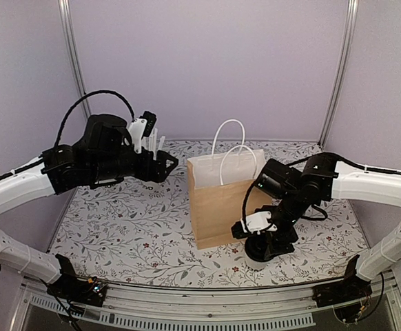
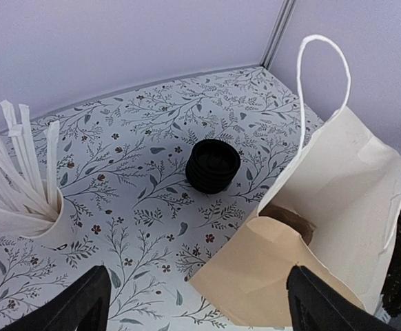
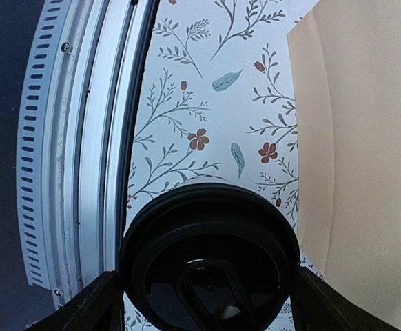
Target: Pack the takeout coffee
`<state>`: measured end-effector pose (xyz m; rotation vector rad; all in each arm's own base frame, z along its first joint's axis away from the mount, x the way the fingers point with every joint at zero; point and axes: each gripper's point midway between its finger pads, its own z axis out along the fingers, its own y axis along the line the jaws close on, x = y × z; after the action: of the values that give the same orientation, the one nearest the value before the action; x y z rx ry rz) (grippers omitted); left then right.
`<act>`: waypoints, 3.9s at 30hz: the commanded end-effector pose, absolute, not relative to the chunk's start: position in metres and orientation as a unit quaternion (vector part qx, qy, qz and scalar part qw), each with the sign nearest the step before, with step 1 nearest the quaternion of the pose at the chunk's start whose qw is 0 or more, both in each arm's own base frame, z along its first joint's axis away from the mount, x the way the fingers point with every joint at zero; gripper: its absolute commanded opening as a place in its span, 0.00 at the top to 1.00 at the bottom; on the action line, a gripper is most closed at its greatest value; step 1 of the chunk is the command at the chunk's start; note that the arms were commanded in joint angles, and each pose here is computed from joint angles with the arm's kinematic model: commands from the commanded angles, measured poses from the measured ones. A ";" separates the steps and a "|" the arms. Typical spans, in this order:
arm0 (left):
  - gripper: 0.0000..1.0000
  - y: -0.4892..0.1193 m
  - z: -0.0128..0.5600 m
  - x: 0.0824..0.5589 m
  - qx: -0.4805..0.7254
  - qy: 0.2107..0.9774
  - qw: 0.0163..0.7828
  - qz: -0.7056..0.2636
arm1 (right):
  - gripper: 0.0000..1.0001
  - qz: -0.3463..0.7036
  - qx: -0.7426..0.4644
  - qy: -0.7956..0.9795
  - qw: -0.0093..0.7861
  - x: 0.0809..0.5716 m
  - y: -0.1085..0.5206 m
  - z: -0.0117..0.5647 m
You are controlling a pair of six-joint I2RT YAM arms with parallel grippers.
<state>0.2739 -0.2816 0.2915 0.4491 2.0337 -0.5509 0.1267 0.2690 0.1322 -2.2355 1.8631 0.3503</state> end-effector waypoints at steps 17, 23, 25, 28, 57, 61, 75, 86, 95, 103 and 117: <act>0.09 -0.279 0.281 0.272 0.176 0.835 0.466 -0.236 | 0.23 0.082 -0.764 0.636 0.072 0.123 0.259 0.107; 0.09 -0.282 0.287 0.275 0.182 0.831 0.471 -0.235 | 0.36 0.079 -0.766 0.633 0.077 0.124 0.258 0.108; 0.09 -0.284 0.289 0.276 0.183 0.830 0.472 -0.235 | 0.39 0.074 -0.766 0.634 0.079 0.125 0.257 0.109; 0.09 -0.286 0.291 0.278 0.187 0.830 0.472 -0.233 | 0.40 0.062 -0.768 0.632 0.089 0.128 0.254 0.114; 0.35 -0.407 0.297 0.307 0.422 0.777 0.395 -0.248 | 0.55 0.035 -0.629 0.743 0.227 0.234 0.109 0.177; 0.36 -0.408 0.294 0.304 0.426 0.776 0.389 -0.255 | 0.56 0.007 -0.596 0.754 0.276 0.274 0.092 0.220; 0.43 -0.414 0.289 0.296 0.408 0.778 0.377 -0.292 | 0.64 0.086 -0.644 0.587 0.483 0.280 0.206 0.400; 0.43 -0.412 0.294 0.294 0.391 0.774 0.391 -0.309 | 0.69 0.102 -0.711 0.548 0.429 0.239 0.254 0.370; 0.29 -0.396 0.349 0.278 0.373 0.734 0.470 -0.318 | 0.73 0.077 -0.727 0.587 0.348 0.243 0.272 0.311; 0.22 -0.345 0.374 0.286 0.304 0.714 0.560 -0.291 | 0.73 0.092 -0.750 0.577 0.309 0.218 0.273 0.299; 0.22 -0.352 0.306 0.298 0.295 0.756 0.501 -0.300 | 0.71 0.111 -0.785 0.547 0.267 0.182 0.275 0.288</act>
<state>0.2869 -0.3513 0.3165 0.7496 1.8092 -0.7086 0.1921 0.2706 0.2897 -2.0964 1.5049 0.2850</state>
